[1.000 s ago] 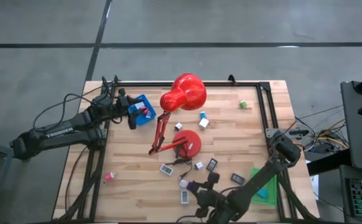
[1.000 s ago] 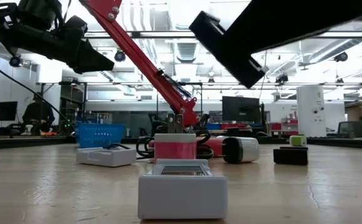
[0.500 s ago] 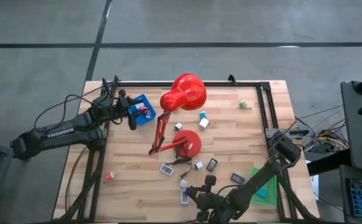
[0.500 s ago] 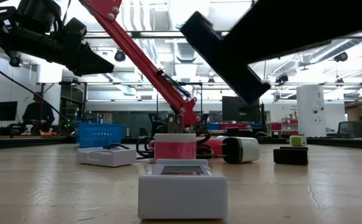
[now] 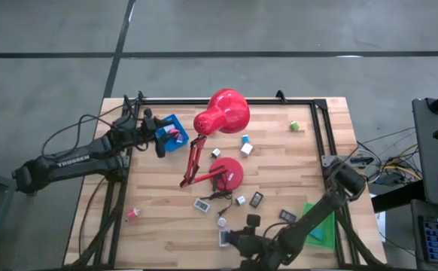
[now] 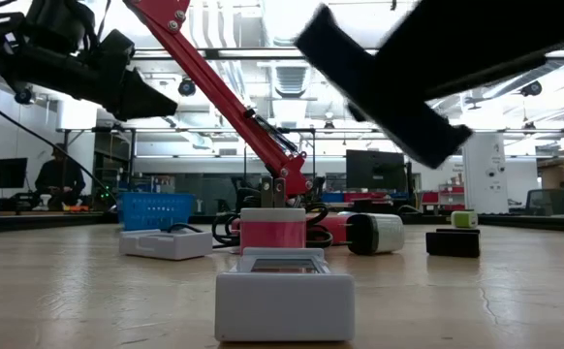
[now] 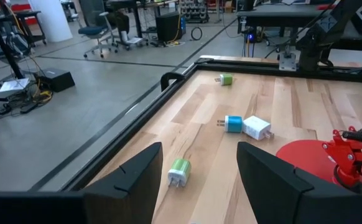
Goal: Pick & Place Office items
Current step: Put the left blue digital clock into the green bin
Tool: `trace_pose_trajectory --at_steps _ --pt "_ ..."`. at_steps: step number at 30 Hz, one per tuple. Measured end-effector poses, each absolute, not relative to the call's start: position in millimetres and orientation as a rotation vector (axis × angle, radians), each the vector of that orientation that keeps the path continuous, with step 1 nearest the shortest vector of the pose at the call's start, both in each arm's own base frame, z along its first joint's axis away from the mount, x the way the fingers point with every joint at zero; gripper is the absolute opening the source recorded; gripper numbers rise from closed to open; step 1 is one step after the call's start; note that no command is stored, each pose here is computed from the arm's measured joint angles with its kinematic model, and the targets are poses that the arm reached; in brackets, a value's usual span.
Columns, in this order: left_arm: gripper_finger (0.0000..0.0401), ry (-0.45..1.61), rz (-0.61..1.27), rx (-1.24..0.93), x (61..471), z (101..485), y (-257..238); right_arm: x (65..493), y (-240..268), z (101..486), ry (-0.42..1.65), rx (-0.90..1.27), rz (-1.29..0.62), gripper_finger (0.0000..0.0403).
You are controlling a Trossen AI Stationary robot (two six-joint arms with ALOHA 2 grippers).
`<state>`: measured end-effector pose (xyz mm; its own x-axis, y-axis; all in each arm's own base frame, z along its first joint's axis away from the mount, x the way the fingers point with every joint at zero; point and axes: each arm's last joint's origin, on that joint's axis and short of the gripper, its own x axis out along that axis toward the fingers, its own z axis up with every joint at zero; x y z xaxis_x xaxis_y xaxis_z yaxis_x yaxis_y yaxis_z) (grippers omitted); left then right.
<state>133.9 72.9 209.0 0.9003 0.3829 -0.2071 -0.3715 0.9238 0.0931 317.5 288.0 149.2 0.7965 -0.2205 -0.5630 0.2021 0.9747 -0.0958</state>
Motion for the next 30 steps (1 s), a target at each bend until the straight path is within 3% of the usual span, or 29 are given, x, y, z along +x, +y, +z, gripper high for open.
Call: trace_pose_trajectory --at_steps 11,23,30 --pt "0.021 0.178 0.394 0.07 135 214 73 282 267 178 0.836 0.02 -0.344 0.0127" --pt "0.021 0.174 0.394 0.072 135 214 73 220 238 258 1.003 0.191 -0.348 0.0127" --pt "0.021 0.174 0.392 0.071 135 214 73 194 229 267 1.206 0.304 -0.416 0.0127"
